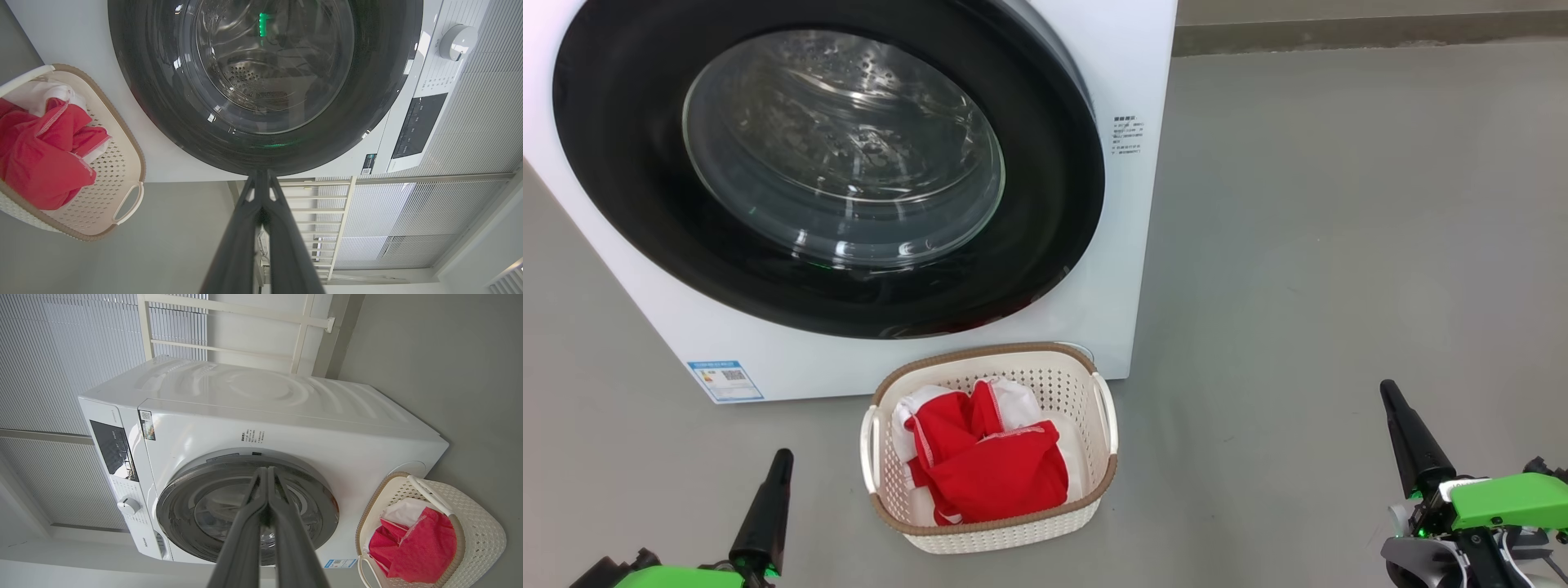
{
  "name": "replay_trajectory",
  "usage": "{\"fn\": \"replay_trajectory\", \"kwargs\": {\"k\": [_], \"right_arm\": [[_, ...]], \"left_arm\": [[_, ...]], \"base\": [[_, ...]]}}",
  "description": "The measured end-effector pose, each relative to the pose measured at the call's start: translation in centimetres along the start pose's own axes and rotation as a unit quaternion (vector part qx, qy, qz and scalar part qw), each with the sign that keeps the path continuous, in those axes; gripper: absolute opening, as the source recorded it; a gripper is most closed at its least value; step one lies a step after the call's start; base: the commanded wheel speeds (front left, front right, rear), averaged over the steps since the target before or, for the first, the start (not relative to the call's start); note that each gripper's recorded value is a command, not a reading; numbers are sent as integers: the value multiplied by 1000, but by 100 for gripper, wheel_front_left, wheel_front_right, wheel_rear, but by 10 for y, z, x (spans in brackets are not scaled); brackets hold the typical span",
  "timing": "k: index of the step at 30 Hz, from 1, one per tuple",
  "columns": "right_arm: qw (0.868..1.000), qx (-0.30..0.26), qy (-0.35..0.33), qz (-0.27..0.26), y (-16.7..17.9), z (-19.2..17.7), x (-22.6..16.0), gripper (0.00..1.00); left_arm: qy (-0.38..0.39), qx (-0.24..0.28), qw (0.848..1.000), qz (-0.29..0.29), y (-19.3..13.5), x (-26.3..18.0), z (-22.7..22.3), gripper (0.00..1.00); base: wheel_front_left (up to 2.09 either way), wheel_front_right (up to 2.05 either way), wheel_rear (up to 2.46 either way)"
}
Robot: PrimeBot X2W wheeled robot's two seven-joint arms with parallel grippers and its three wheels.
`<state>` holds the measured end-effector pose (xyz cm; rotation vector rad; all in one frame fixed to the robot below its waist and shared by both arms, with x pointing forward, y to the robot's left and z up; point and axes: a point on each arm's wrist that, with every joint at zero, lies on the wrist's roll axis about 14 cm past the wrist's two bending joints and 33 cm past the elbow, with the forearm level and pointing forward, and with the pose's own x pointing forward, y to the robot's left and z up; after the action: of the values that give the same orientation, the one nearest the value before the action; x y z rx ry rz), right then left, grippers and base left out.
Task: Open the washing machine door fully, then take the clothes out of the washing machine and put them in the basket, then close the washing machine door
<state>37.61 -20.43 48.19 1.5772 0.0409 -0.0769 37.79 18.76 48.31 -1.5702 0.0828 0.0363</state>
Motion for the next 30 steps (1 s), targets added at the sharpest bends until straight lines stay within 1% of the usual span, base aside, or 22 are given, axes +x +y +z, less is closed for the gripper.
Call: {"fn": "replay_trajectory", "kwargs": {"k": [30], "right_arm": [[1000,0,0,0,0,0,0,0]], "left_arm": [[0,0,1000,0,0,0,0,0]], "base": [[0,0,0]]}}
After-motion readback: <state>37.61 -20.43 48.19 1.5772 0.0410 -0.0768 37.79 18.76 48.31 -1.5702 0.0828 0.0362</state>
